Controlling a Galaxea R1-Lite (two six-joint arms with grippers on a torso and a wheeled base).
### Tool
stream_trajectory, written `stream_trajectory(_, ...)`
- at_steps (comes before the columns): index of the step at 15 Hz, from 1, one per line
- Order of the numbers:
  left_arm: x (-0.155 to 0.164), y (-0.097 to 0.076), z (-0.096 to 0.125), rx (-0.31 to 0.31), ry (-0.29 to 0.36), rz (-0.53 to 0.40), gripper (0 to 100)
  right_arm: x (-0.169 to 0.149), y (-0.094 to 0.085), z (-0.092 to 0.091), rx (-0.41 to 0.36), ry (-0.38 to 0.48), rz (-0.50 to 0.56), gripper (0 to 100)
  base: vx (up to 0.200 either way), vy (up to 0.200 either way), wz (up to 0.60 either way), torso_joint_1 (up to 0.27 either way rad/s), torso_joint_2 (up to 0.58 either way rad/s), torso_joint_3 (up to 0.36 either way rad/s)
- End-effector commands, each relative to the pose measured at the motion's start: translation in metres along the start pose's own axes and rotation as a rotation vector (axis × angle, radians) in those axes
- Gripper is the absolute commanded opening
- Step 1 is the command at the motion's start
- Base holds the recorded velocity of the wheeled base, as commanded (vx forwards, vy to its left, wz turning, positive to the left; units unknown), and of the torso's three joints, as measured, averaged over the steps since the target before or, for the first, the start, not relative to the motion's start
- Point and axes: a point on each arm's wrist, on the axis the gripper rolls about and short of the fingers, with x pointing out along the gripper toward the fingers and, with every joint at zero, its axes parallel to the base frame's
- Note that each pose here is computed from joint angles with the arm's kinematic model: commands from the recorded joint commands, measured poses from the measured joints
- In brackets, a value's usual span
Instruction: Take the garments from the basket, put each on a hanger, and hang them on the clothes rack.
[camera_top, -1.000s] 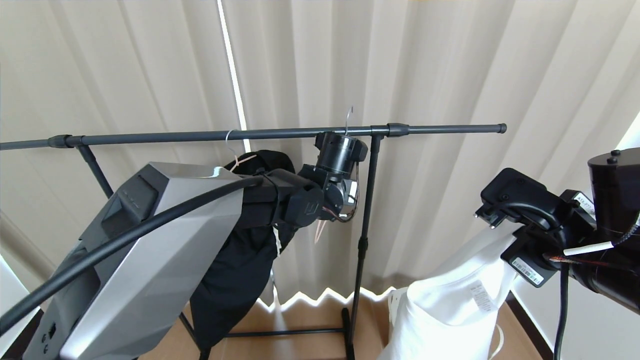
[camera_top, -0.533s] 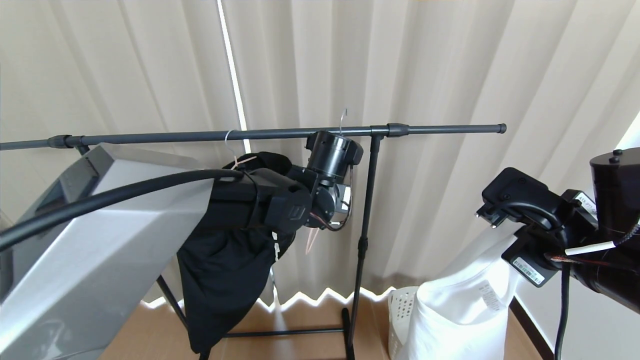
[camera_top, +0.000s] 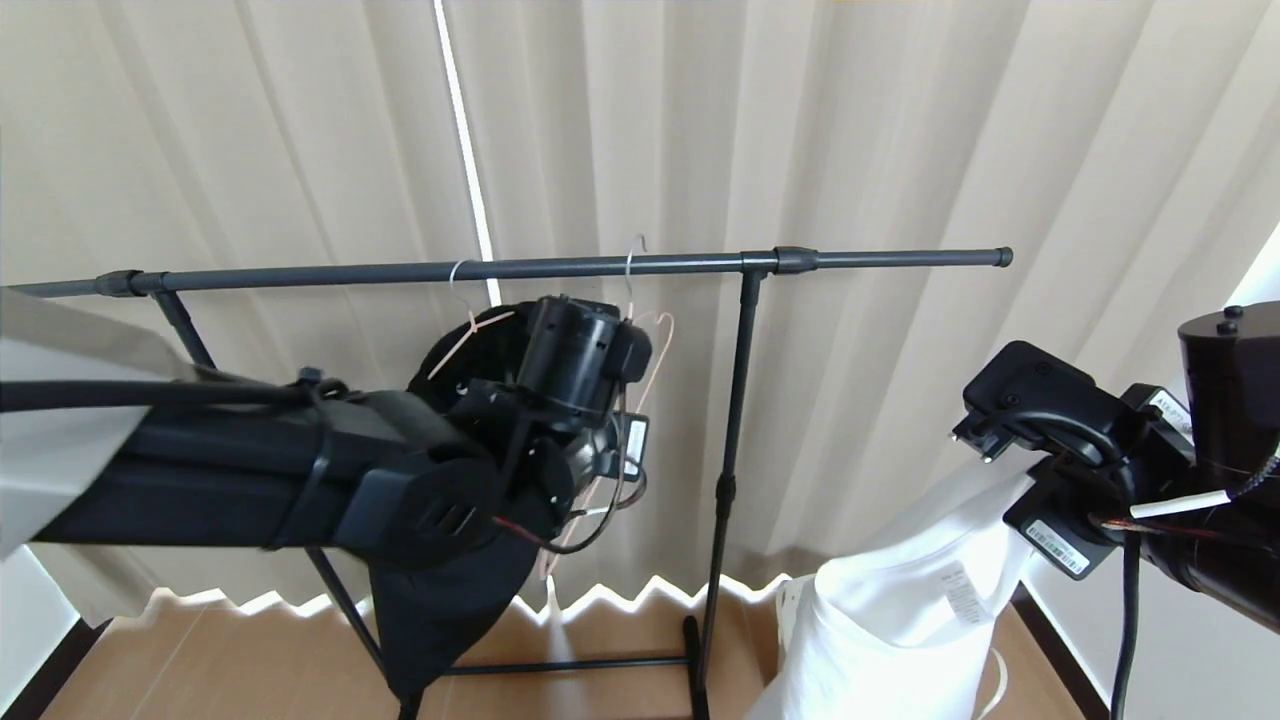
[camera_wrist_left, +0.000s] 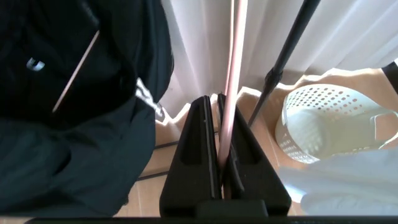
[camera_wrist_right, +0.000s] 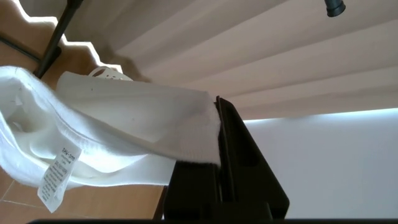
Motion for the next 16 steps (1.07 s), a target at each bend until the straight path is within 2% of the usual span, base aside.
stream_trajectory(1, -0.073, 0.047, -0.021, -0.005, -0.056, -0.033, 0, 0.000, 0.004, -0.002, -0.006, -0.006, 0.007, 0, 0.000, 0.000, 0.00, 0.000, 0.00, 0.000)
stream_trajectory(4, -0.123, 0.081, -0.054, 0.025, -0.057, -0.124, 0, 0.003, 0.011, -0.005, 0.007, -0.026, -0.002, 0, 0.000, 0.000, 0.00, 0.000, 0.00, 0.000)
stream_trajectory(6, -0.142, 0.094, -0.072, 0.052, -0.061, -0.171, 0, 0.006, 0.013, -0.004, 0.010, -0.026, 0.000, 0, 0.000, 0.000, 0.00, 0.000, 0.00, 0.000)
stream_trajectory(9, -0.149, 0.097, -0.087, 0.062, -0.043, -0.301, 0, 0.010, 0.013, -0.001, 0.047, -0.056, -0.021, 0, 0.000, 0.000, 0.00, 0.000, 0.00, 0.000)
stream_trajectory(11, -0.139, 0.091, -0.097, 0.058, -0.057, -0.388, 0, 0.012, 0.010, 0.007, 0.093, -0.105, -0.048, 0, 0.000, 0.000, 0.00, 0.000, 0.00, 0.000)
stream_trajectory(12, -0.130, 0.086, -0.100, 0.057, -0.074, -0.417, 0, 0.019, 0.010, 0.016, 0.111, -0.127, -0.059, 0, 0.000, 0.000, 0.00, 0.000, 0.00, 0.000)
stream_trajectory(14, -0.112, 0.084, -0.096, 0.097, -0.135, -0.393, 0, 0.043, 0.005, 0.037, 0.123, -0.151, -0.064, 0, 0.000, 0.000, 0.00, 0.000, 0.00, 0.000)
stream_trajectory(15, -0.107, 0.083, -0.095, 0.116, -0.151, -0.388, 0, 0.049, 0.004, 0.042, 0.122, -0.159, -0.060, 0, 0.000, 0.000, 0.00, 0.000, 0.00, 0.000)
stream_trajectory(16, -0.101, 0.082, -0.095, 0.142, -0.179, -0.435, 0, 0.066, 0.009, 0.041, 0.137, -0.149, -0.014, 0, 0.000, 0.000, 0.00, 0.000, 0.00, 0.000)
